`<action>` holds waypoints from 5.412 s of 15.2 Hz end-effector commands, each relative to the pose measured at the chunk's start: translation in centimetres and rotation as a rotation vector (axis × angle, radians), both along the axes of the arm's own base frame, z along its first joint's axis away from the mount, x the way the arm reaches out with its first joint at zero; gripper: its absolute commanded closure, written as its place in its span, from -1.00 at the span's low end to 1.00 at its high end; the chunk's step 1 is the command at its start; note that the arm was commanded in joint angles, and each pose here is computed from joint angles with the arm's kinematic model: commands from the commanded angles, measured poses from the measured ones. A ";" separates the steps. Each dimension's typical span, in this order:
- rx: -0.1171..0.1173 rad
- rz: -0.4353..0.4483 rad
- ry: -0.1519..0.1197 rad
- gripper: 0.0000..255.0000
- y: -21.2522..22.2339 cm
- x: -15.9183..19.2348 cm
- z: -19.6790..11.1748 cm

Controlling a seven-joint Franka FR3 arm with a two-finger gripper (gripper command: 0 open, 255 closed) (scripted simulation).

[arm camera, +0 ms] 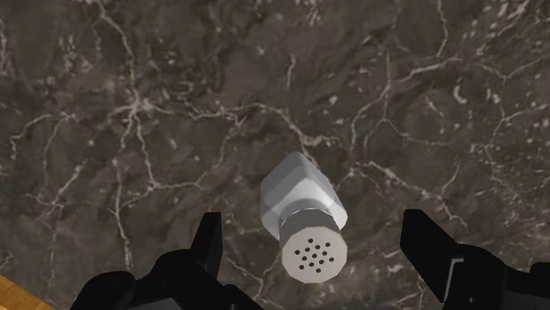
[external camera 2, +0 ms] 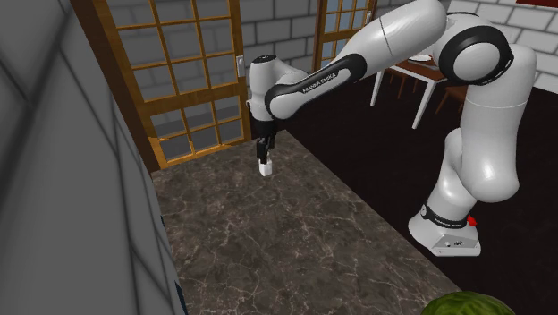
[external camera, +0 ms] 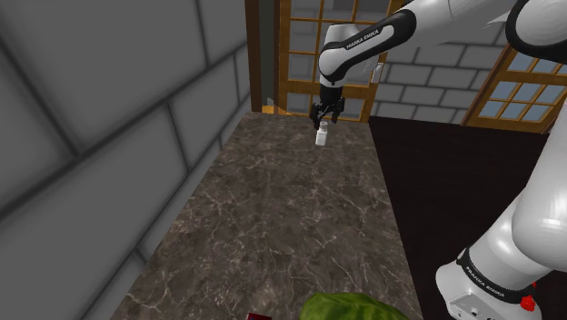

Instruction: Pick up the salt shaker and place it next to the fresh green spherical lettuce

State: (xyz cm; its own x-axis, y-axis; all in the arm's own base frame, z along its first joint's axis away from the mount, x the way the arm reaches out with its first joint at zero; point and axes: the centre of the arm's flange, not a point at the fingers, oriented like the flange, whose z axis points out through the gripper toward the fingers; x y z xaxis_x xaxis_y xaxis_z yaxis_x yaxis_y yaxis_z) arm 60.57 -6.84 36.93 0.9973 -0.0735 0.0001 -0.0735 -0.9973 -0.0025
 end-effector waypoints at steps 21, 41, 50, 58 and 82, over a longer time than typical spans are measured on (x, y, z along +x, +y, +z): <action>0.000 0.000 0.000 1.00 0.0 0.0 4.2; 0.000 0.000 0.000 1.00 0.0 0.0 14.8; 0.000 0.000 0.000 1.00 0.0 0.0 19.5; 0.000 0.000 0.000 1.00 0.0 0.0 23.7; 0.000 0.000 0.000 1.00 22.2 -20.7 24.0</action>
